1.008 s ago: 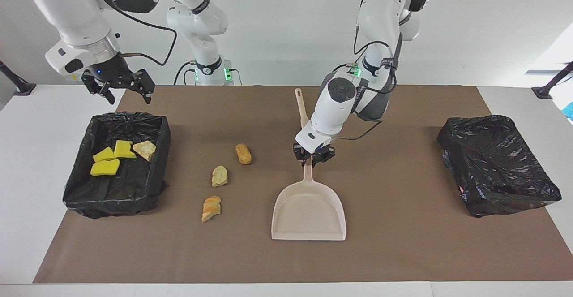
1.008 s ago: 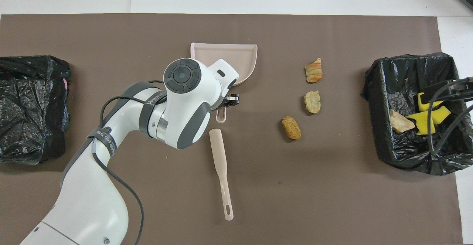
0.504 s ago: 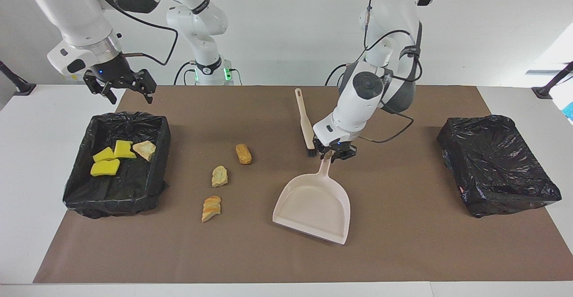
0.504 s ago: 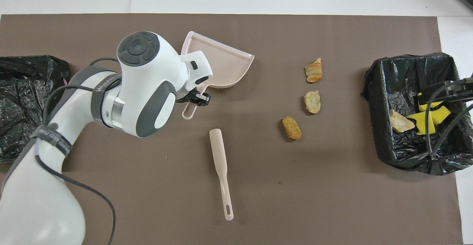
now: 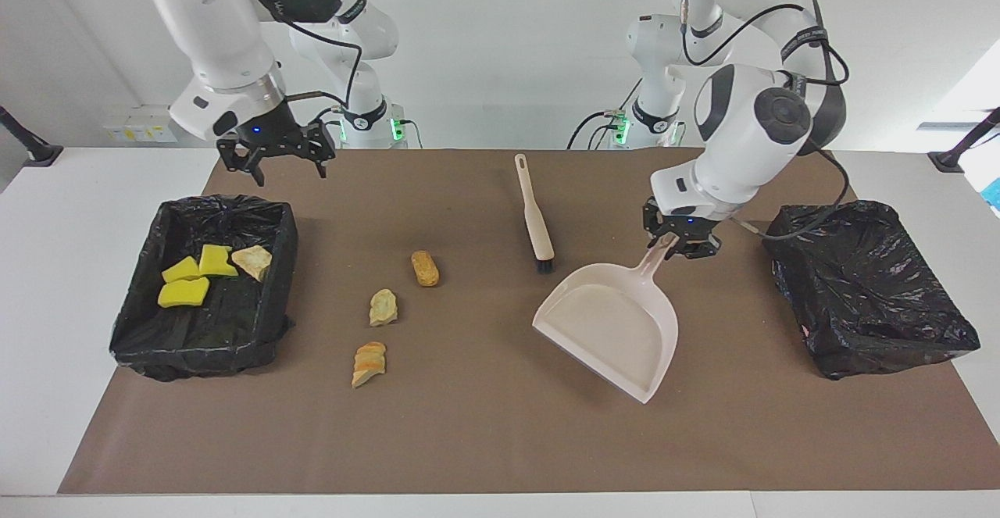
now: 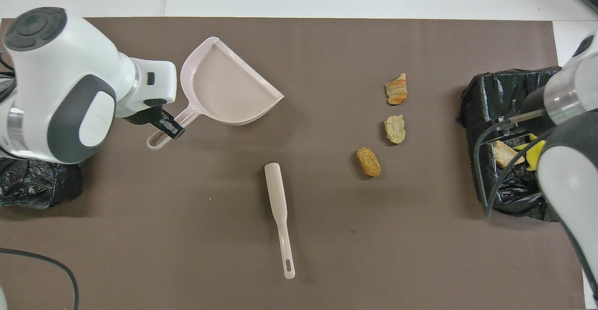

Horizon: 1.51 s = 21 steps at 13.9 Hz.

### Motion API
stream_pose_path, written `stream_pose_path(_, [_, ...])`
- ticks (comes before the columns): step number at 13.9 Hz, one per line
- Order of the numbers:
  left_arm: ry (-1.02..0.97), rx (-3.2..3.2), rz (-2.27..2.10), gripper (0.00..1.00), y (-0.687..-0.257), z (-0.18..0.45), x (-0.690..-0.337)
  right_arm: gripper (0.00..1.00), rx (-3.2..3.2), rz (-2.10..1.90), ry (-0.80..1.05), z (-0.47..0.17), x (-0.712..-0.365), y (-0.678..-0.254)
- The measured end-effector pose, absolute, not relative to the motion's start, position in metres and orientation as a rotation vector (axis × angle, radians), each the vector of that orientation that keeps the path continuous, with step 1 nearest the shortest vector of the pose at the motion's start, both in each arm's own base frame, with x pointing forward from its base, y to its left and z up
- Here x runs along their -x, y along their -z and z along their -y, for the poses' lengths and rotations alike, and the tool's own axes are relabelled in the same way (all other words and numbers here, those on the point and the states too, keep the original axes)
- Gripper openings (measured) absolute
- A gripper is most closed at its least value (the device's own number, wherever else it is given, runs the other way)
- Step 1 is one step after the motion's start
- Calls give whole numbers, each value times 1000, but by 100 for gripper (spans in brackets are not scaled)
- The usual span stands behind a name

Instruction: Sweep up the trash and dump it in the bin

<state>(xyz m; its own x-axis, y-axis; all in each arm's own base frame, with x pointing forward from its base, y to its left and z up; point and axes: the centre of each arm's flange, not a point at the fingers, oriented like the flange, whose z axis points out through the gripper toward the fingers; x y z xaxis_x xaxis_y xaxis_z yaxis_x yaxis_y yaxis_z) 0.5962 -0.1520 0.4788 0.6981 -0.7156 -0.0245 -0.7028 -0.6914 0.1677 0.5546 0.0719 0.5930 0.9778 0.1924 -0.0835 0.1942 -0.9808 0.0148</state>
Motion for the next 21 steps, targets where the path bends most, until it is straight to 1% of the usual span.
stream_pose_path(3, [189,-2651,1378,32,-481,100,-592,100,-3167,-235,173,-142,-540,-576])
stream_pose_path(6, [221,-2517,1637,32,-474,80,-588,100,-3179,-175,155,-218,-519,-548])
stream_pose_path(10, [266,-2395,1821,32,-464,69,-574,100,-3179,-130,116,-312,-471,-493])
stream_pose_path(12, [257,-2362,1883,32,-459,56,-567,100,-3173,-125,120,-340,-446,-465])
stream_pose_path(15, [265,-2334,1928,32,-451,40,-556,100,-3153,-127,145,-376,-411,-437])
stream_pose_path(17, [270,-2317,1946,32,-449,40,-551,92,-3136,-176,165,-391,-391,-417])
stream_pose_path(18, [268,-2316,1950,32,-448,40,-549,86,-3131,-193,169,-394,-385,-408])
stream_pose_path(19, [267,-2317,1950,32,-447,39,-548,85,-3127,-210,171,-397,-379,-399])
stream_pose_path(20, [267,-2319,1948,32,-447,38,-548,78,-3124,-229,173,-402,-374,-389])
stream_pose_path(21, [267,-2321,1946,32,-447,37,-547,74,-3122,-253,171,-409,-368,-378])
